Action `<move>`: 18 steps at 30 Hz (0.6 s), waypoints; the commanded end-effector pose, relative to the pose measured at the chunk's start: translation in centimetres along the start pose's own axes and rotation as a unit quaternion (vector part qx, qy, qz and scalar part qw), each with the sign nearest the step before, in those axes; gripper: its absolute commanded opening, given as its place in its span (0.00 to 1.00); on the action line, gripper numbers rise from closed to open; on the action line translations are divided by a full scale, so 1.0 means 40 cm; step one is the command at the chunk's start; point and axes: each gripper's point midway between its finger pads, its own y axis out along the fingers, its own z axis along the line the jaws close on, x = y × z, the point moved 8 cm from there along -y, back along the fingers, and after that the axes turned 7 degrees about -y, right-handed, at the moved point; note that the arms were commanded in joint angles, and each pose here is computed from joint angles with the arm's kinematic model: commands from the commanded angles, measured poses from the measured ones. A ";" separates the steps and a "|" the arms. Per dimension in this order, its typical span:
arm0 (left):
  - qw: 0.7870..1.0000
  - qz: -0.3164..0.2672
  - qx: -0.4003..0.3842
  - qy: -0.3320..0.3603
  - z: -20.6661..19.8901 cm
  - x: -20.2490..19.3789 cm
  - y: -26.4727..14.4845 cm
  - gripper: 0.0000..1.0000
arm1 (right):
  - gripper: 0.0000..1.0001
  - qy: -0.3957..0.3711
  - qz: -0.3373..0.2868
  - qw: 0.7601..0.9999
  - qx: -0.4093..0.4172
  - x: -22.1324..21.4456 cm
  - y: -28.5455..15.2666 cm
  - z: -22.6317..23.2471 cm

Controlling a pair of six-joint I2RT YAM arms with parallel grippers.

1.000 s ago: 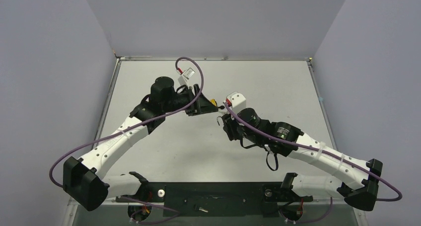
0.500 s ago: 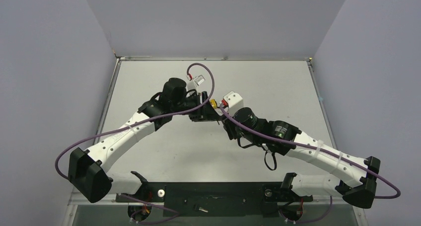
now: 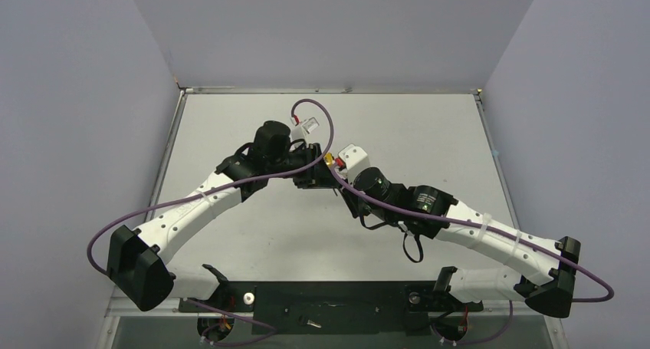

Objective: Lock with the key
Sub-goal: Lock the lock.

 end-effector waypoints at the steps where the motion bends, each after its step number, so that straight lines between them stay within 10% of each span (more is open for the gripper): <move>1: 1.000 -0.010 -0.019 0.018 -0.016 0.012 0.006 0.28 | 0.00 0.005 -0.037 0.999 -0.008 0.049 -0.021 -0.005; 12: 1.000 -0.002 -0.025 0.008 -0.004 0.005 0.018 0.20 | 0.00 0.001 -0.036 0.999 -0.011 0.051 -0.019 -0.003; 18: 0.999 0.004 -0.035 0.006 -0.006 0.002 0.019 0.00 | 0.00 -0.002 -0.036 0.999 -0.010 0.052 -0.015 0.000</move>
